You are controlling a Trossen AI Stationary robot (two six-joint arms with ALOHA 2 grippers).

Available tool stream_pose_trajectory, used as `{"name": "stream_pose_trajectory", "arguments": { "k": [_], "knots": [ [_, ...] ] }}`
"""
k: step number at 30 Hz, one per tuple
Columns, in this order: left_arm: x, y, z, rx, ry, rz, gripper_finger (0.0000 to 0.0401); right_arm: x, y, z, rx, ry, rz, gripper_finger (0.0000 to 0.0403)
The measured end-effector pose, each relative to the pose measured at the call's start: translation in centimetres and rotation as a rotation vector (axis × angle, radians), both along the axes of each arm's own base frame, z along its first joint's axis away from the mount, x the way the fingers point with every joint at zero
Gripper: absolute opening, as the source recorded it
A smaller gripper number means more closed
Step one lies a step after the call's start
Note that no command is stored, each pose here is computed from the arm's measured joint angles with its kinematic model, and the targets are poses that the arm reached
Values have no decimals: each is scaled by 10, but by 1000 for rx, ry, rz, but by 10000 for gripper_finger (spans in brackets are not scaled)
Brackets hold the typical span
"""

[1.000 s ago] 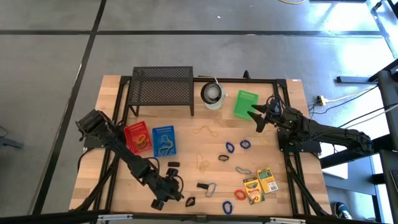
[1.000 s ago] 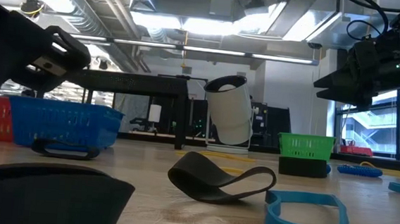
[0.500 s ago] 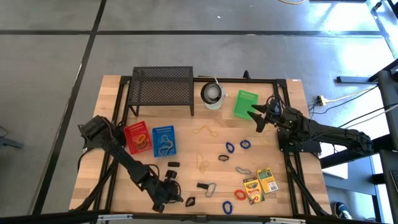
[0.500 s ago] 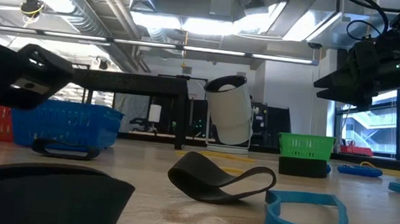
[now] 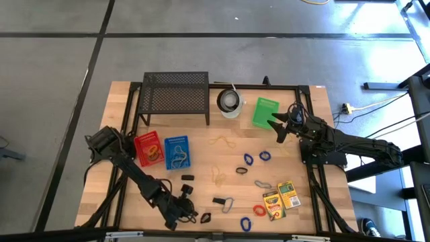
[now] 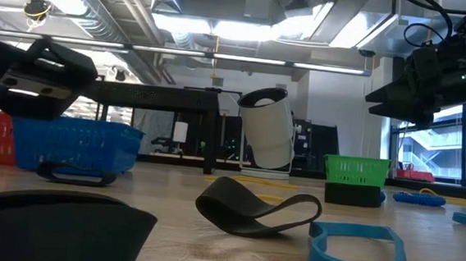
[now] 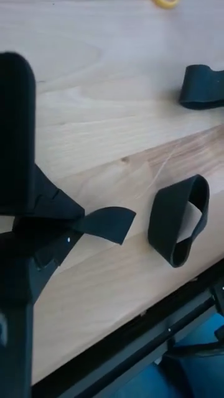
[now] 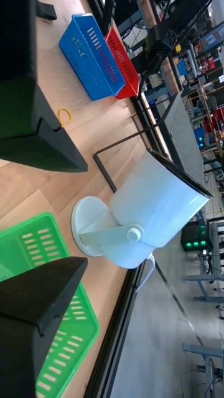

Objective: Pick & Place Office Desk Supplies
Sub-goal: Put the black rubber band into the blue bin

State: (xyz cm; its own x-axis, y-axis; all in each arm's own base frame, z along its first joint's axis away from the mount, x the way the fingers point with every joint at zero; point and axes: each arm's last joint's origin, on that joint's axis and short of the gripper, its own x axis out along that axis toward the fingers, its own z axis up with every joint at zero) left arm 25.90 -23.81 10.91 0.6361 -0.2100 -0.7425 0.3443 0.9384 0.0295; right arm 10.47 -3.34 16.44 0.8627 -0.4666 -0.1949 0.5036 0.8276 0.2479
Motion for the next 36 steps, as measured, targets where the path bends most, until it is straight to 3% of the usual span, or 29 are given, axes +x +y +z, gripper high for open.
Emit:
{"name": "stream_pose_trajectory", "arguments": {
  "k": [5, 11, 15, 21, 28, 36],
  "knots": [
    [6, 4, 19, 105, -169, 39, 8, 0, 0, 0, 0, 0, 0, 237],
    [29, 19, 63, 288, -448, 256, 8, 0, 0, 0, 0, 0, 0, 237],
    [55, 39, 101, 225, -641, 431, 8, 0, 0, 0, 0, 0, 0, 237],
    [86, 70, 137, 63, -844, 522, 8, 0, 0, 0, 0, 0, 0, 237],
    [101, 94, 150, 35, -896, 543, 13, 0, 0, 0, 0, 0, 0, 237],
    [105, 112, 136, 150, -781, 676, 17, 0, 0, 0, 0, -1, 0, 237]
  ]
}}
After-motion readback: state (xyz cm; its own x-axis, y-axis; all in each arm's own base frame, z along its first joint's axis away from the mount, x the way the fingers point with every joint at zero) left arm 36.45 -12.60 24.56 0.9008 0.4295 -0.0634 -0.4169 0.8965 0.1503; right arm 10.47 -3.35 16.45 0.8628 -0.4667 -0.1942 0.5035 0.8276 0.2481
